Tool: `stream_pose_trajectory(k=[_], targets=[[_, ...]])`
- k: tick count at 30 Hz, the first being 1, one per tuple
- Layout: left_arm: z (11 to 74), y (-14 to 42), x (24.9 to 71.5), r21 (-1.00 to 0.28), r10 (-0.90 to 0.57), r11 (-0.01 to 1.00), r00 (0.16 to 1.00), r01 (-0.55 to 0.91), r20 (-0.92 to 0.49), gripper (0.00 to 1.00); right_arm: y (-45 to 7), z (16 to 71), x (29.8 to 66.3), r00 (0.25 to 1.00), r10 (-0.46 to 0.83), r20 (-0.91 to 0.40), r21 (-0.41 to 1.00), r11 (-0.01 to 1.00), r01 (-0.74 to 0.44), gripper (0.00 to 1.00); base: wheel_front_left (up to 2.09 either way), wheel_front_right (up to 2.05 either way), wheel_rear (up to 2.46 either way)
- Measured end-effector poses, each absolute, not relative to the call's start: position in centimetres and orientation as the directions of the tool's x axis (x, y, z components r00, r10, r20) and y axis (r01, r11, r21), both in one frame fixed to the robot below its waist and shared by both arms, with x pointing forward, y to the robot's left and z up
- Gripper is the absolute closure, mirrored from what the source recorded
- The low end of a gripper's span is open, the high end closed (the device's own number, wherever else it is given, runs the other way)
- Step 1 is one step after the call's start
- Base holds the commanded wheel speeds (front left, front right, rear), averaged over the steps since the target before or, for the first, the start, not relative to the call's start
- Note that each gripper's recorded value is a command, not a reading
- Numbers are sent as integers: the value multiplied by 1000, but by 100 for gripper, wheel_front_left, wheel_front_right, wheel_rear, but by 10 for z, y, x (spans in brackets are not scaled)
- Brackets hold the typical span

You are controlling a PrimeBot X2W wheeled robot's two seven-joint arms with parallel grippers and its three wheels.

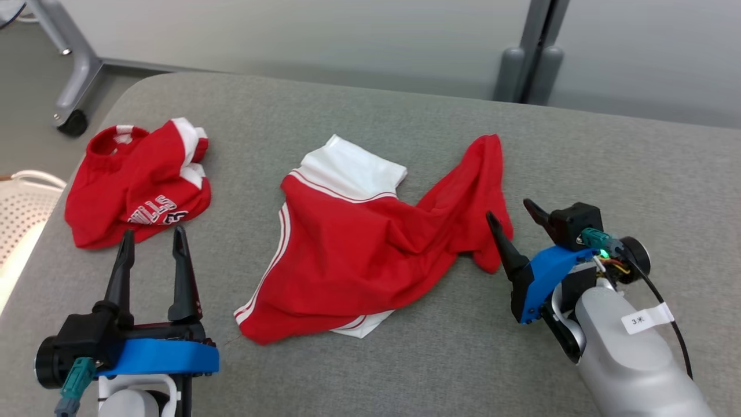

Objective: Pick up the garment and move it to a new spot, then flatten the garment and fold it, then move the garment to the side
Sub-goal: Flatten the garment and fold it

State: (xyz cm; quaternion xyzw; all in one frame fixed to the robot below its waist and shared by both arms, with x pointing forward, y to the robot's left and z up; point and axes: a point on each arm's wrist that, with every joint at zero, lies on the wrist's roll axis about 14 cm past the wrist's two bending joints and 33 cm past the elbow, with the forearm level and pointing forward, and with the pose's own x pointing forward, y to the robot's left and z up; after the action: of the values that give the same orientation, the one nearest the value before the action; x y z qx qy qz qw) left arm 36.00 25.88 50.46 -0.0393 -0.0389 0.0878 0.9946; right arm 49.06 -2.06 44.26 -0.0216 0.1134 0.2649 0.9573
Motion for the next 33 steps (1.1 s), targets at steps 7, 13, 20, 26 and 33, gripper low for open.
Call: stream_pose_trajectory(k=[7, 13, 20, 26, 33], targets=[[499, 270, 355, -77, 213, 975, 976, -209, 49, 0, -18, 391, 486, 783, 487, -387, 46, 858, -512, 0, 0, 0, 0], [496, 270, 352, -73, 218, 974, 975, -214, 37, 0, -13, 373, 475, 743, 477, -470, 75, 860, -504, 30, 0, 0, 0], [496, 267, 353, -78, 208, 976, 977, -204, 41, 0, -15, 389, 476, 774, 476, -418, 96, 870, -484, 100, 0, 0, 0], [496, 261, 355, -83, 187, 980, 981, -183, 45, 0, -45, 419, 484, 842, 443, -308, 67, 893, -445, 100, 0, 0, 0], [494, 245, 361, -87, 137, 987, 990, -133, 45, 0, -94, 441, 466, 902, 381, -202, 93, 925, -369, 100, 0, 0, 0]])
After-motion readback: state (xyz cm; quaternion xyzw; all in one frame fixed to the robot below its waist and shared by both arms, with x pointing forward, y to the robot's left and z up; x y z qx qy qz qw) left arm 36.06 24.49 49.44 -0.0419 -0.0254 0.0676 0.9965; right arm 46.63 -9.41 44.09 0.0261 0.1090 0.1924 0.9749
